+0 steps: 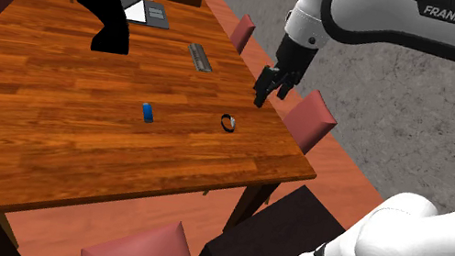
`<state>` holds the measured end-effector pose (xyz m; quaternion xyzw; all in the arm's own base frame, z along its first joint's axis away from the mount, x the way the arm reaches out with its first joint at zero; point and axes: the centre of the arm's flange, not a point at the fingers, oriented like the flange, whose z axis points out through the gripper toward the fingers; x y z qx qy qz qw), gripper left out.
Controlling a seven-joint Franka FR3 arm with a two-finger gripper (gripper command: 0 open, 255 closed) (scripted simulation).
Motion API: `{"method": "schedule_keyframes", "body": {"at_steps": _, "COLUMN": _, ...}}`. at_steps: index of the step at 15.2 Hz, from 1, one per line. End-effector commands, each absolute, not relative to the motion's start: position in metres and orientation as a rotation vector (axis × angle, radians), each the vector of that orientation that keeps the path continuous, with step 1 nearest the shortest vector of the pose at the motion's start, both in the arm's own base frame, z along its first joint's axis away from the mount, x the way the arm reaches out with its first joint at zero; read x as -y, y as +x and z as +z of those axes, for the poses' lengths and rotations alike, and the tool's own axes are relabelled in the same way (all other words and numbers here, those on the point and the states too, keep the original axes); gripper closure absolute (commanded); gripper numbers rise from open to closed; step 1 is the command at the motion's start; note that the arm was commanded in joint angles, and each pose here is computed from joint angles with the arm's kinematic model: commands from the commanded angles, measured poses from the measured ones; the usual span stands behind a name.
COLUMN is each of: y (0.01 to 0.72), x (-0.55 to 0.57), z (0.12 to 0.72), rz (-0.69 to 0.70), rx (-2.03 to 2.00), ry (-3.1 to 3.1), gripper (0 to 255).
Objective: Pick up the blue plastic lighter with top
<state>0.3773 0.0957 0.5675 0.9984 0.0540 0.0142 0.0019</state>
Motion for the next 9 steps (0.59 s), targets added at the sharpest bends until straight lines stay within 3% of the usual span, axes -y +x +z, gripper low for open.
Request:
{"method": "schedule_keyframes", "body": {"at_steps": 1, "y": 0.392, "x": -0.111, "z": 0.554, "rz": 0.044, "rx": -0.167, "ry": 3.135, "gripper": 0}}
{"method": "schedule_keyframes", "body": {"at_steps": 9, "y": 0.459, "x": -0.177, "z": 0.506, "rz": 0.037, "rx": -0.161, "ry": 3.142, "gripper": 0}}
